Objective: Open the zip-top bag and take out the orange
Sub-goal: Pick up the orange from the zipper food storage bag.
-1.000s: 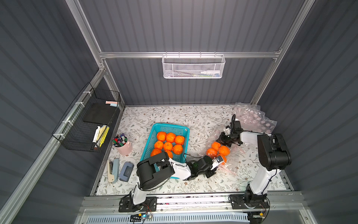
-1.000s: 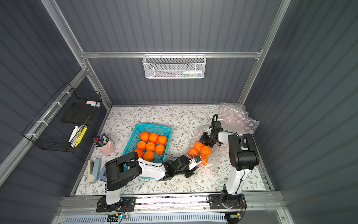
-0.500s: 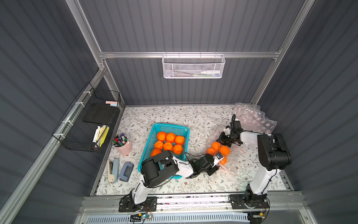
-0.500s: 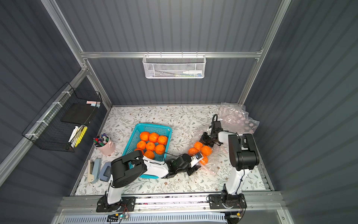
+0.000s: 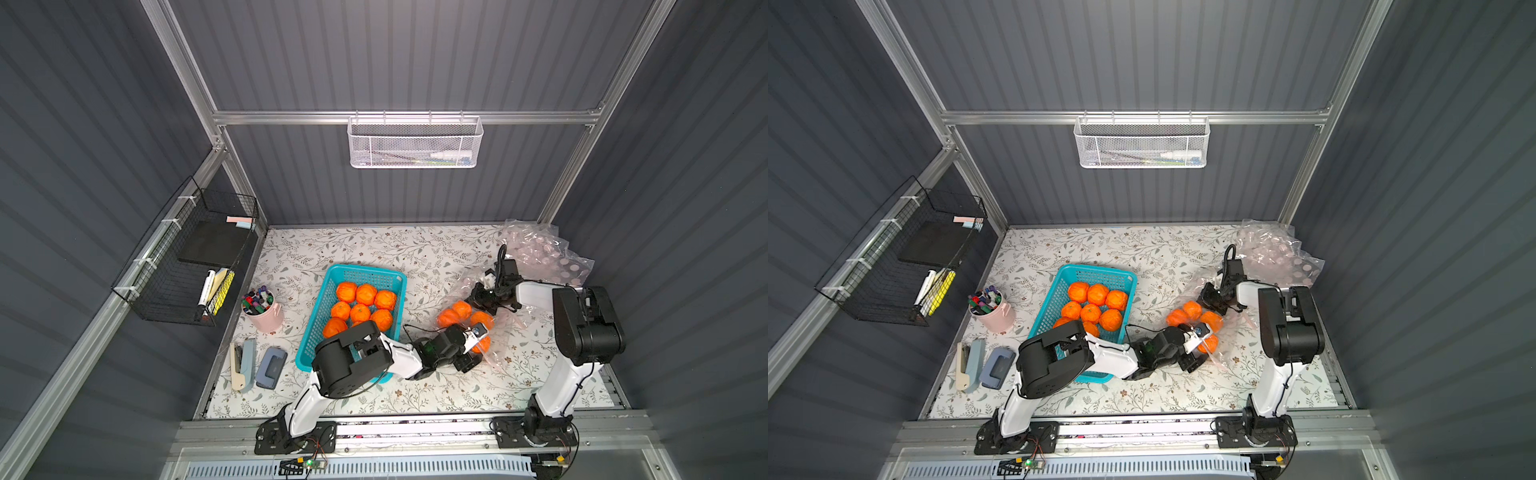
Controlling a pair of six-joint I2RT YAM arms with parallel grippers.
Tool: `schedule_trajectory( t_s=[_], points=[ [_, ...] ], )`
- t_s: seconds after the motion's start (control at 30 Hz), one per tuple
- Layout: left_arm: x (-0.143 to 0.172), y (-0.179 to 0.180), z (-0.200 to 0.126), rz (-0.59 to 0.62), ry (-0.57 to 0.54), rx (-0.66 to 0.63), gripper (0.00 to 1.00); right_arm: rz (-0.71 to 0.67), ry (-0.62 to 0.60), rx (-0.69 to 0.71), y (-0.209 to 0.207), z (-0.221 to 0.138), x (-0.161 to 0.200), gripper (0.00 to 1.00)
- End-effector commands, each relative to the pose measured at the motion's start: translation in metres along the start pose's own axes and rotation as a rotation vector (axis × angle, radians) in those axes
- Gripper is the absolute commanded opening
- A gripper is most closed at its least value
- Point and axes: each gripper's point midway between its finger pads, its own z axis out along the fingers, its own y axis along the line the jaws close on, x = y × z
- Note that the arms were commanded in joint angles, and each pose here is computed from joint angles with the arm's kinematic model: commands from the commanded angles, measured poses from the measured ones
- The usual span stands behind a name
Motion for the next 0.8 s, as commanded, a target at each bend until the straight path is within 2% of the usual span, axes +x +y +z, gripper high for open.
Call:
schedule_trajectory(
  t_s=[0.0,0.1,0.23,0.33,0.5,0.57,0.7,0.77],
  points=[
    [-0.020,0.003,0.008,0.016,-0.061,-0.009,0.86,0.032,0.072,0.024,-0.012,0.009,0.018,0.03],
    [-0.018,0.001,0.010,0.011,-0.052,0.006,0.81,0.032,0.074,0.026,-0.013,0.010,0.018,0.03],
    [-0.016,-0.002,-0.001,-0.004,-0.039,0.024,0.62,0.031,0.076,0.029,-0.015,0.012,0.018,0.03],
    [-0.011,-0.004,-0.014,-0.047,0.010,0.041,0.49,0.034,0.075,0.028,-0.016,0.012,0.018,0.03],
    [-0.007,-0.007,-0.050,-0.101,0.074,0.069,0.47,0.037,0.074,0.018,-0.016,0.012,0.017,0.03],
    [-0.002,-0.013,-0.069,-0.125,0.136,0.105,0.47,0.037,0.074,0.015,-0.016,0.012,0.016,0.03],
    [-0.043,-0.016,-0.101,-0.145,0.055,0.141,0.46,0.036,0.077,0.012,-0.016,0.012,0.017,0.03],
    [-0.050,-0.005,-0.126,-0.170,0.072,0.091,0.46,0.037,0.078,0.009,-0.016,0.013,0.018,0.03]
  ],
)
